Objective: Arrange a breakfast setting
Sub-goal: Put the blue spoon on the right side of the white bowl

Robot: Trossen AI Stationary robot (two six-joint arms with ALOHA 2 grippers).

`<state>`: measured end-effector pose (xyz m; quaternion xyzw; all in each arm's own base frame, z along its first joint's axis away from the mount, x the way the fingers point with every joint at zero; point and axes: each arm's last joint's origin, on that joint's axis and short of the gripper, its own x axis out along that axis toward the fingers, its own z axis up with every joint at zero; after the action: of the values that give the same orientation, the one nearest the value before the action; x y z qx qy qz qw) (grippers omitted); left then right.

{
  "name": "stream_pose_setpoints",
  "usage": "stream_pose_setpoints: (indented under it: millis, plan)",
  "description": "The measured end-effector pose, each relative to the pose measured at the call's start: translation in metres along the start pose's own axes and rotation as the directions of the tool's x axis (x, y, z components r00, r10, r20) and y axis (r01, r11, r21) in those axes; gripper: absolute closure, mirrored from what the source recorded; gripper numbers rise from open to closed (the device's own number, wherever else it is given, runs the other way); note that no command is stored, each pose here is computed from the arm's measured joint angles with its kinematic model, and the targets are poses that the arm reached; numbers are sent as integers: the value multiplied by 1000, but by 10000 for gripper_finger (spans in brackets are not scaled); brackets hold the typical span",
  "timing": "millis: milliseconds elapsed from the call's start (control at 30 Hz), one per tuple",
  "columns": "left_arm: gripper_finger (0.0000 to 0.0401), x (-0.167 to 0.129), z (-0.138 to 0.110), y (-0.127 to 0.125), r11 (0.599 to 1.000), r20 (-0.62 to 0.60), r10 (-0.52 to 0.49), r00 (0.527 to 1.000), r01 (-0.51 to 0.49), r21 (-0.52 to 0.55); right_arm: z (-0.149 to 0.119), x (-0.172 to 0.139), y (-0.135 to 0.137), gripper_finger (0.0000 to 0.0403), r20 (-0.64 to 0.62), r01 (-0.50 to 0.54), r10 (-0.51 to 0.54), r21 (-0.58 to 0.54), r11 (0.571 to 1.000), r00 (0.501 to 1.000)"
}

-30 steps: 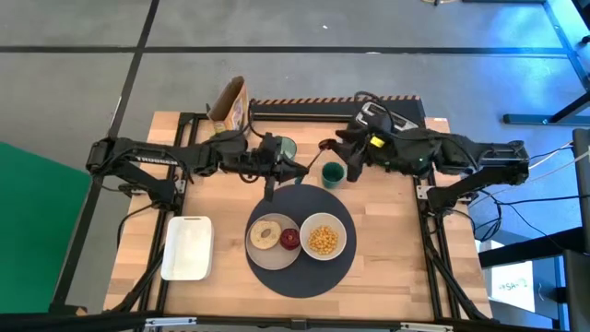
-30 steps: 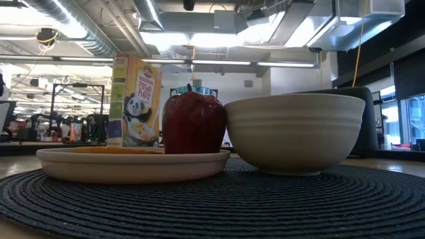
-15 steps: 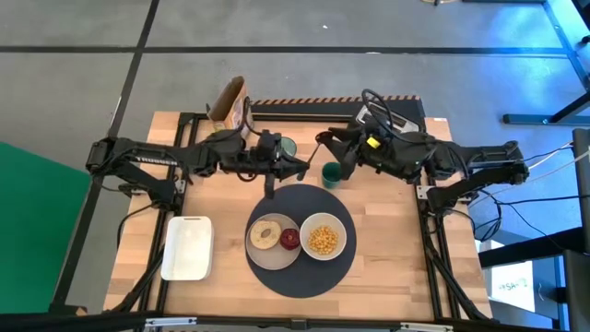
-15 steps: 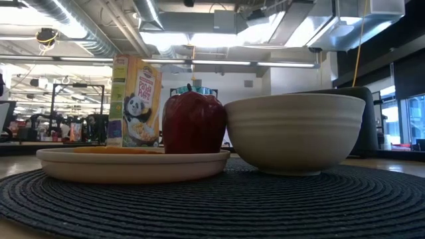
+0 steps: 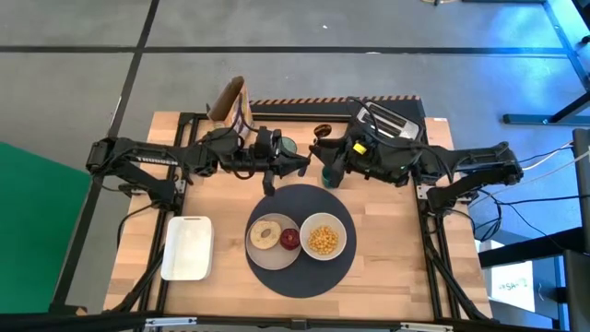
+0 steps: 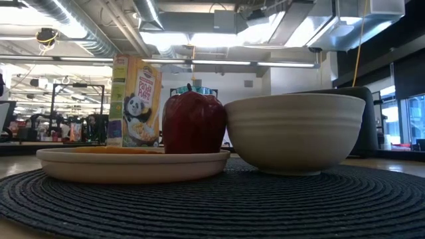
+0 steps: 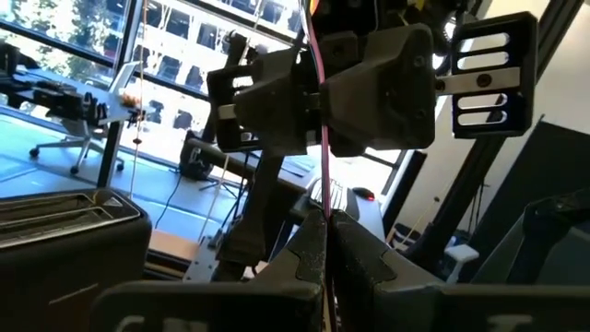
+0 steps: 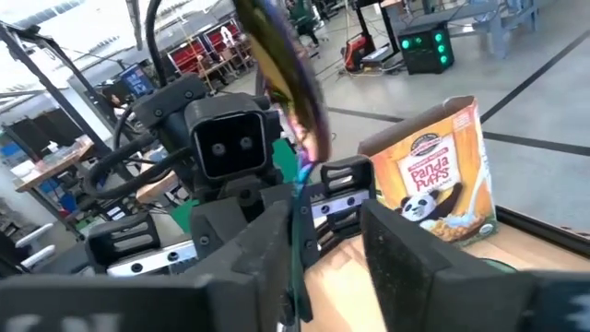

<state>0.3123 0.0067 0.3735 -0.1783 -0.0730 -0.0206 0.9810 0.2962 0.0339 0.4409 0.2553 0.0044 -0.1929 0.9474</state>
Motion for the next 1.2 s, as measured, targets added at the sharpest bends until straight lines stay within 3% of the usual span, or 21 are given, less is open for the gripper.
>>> stream_pose_setpoints:
  millis: [267, 467, 667, 833, 933, 1067, 1200]
  plan:
    - [400, 0, -1, 0, 1000, -6, 0, 1000, 0, -1, 0, 0, 2, 392, -36, -64, 63, -26, 998, 997]
    - [344, -1, -13, 2, 999, -136, 33, 990, -33, 1, -5, -4, -4, 400, -117, -46, 40, -45, 998, 992]
    - [276, -7, -34, 7, 995, -348, 98, 932, -101, 8, -7, -23, -27, 402, -293, 65, -79, -57, 996, 953]
    - [247, -13, -47, 10, 987, -474, 148, 868, -156, 23, -36, -38, -44, 402, -552, 201, -229, -112, 973, 802]
    - [243, -14, -50, 8, 987, -502, 149, 852, -158, 26, -64, -50, -53, 402, -620, 232, -236, -90, 969, 748]
    - [244, -14, -51, 4, 989, -502, 136, 854, -143, 24, -107, -67, -73, 402, -636, 234, -135, 73, 970, 760]
    - [244, -14, -52, 4, 990, -503, 135, 854, -142, 24, -157, -82, -100, 402, -653, 266, -67, 211, 940, 755]
